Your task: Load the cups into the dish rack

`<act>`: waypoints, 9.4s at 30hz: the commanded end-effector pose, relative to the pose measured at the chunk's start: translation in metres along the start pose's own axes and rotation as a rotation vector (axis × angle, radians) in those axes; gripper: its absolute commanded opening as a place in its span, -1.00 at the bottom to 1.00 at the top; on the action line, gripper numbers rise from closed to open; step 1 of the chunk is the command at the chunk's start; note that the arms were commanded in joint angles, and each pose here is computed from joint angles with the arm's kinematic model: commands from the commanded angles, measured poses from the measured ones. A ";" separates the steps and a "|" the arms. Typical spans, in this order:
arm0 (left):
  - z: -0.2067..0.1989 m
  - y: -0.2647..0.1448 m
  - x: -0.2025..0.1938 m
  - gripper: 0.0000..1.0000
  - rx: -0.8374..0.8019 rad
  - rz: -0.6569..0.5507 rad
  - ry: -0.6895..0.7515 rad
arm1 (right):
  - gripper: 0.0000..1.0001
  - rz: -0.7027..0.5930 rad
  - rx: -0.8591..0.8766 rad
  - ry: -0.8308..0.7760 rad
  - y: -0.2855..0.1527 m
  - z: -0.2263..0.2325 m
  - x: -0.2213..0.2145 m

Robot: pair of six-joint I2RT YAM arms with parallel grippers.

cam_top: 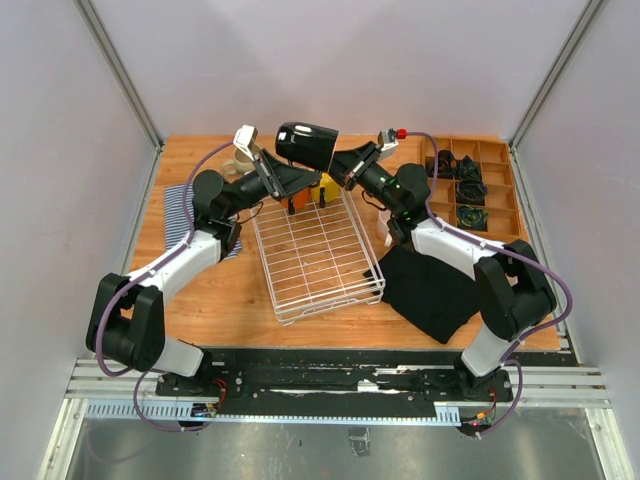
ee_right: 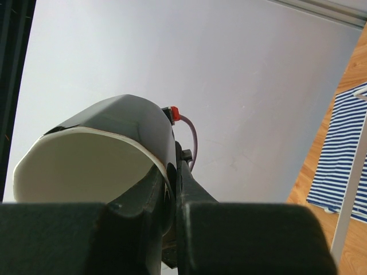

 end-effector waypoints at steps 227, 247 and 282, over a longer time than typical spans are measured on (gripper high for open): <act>0.170 -0.004 0.001 -0.32 1.182 0.033 0.542 | 0.31 0.084 -1.260 -0.119 -0.242 -0.157 0.101; 0.062 -0.048 0.011 0.28 1.062 -0.105 0.514 | -0.05 0.127 -1.401 -0.169 -0.214 -0.199 0.097; -0.001 0.016 -0.037 0.74 0.316 0.051 0.075 | -0.99 0.026 -0.274 -0.207 -0.085 0.008 0.119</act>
Point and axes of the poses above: each gripper's point midway between its finger pads, its own y axis out along the fingers, its own z axis along the line the jaws close on, x = y × z, the point moved 4 cm from there along -y, back along the fingers, and after that the axes turned 2 degrees about -y, right-handed, at the moved point
